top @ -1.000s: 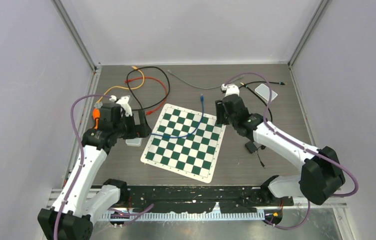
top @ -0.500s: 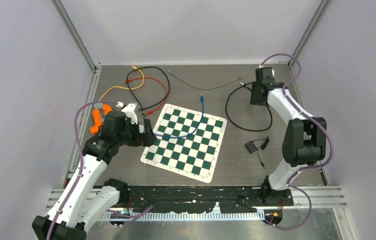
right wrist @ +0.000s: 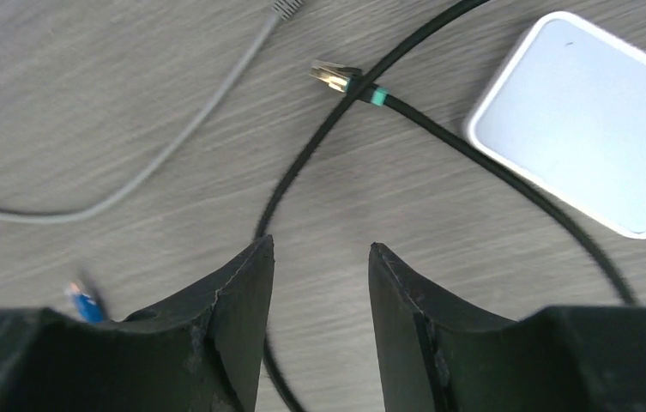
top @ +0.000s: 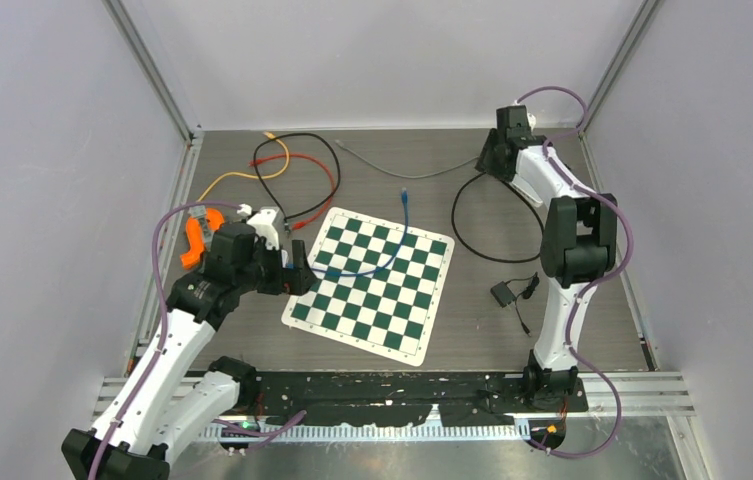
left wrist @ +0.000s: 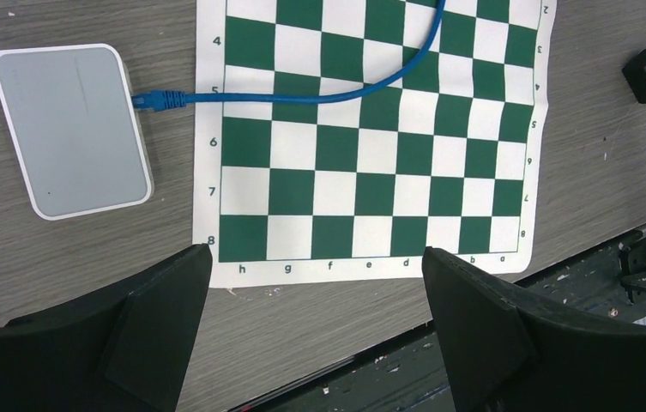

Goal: Insert the plug into the switch port
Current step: Pick up the connector from the center of the board.

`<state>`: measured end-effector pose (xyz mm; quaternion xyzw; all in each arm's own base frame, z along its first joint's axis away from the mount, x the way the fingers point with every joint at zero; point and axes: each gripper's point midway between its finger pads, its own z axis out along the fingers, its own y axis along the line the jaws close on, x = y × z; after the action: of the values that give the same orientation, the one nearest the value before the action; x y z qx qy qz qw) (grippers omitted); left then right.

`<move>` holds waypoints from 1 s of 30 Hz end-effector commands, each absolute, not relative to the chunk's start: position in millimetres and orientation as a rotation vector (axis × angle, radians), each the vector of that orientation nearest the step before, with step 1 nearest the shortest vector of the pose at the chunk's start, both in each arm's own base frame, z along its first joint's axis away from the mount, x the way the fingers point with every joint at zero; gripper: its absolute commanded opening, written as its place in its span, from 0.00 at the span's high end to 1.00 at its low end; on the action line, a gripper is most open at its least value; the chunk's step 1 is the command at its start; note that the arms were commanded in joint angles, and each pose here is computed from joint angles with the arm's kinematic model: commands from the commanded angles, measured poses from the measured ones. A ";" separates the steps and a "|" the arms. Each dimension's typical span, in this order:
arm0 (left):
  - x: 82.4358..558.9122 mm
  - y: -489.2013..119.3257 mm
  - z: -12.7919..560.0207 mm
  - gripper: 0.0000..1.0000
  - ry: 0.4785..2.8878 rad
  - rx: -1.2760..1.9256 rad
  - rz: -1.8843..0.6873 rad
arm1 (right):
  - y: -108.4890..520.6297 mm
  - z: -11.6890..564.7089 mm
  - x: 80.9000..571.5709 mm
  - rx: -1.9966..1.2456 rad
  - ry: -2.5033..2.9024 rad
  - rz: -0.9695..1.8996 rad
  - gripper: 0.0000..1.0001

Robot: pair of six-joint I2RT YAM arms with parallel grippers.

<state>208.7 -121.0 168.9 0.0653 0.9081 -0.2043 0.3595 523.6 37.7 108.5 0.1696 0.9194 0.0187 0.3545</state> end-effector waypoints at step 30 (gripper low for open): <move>214.3 -136.4 182.3 0.06 2.314 0.269 -0.584 | 55.7 54.2 592.3 1.091 1.991 0.403 0.67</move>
<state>212.0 -124.3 162.7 0.0788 0.9153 -0.1986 0.3416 579.2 65.1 36.8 0.4168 0.8153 0.1576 0.3697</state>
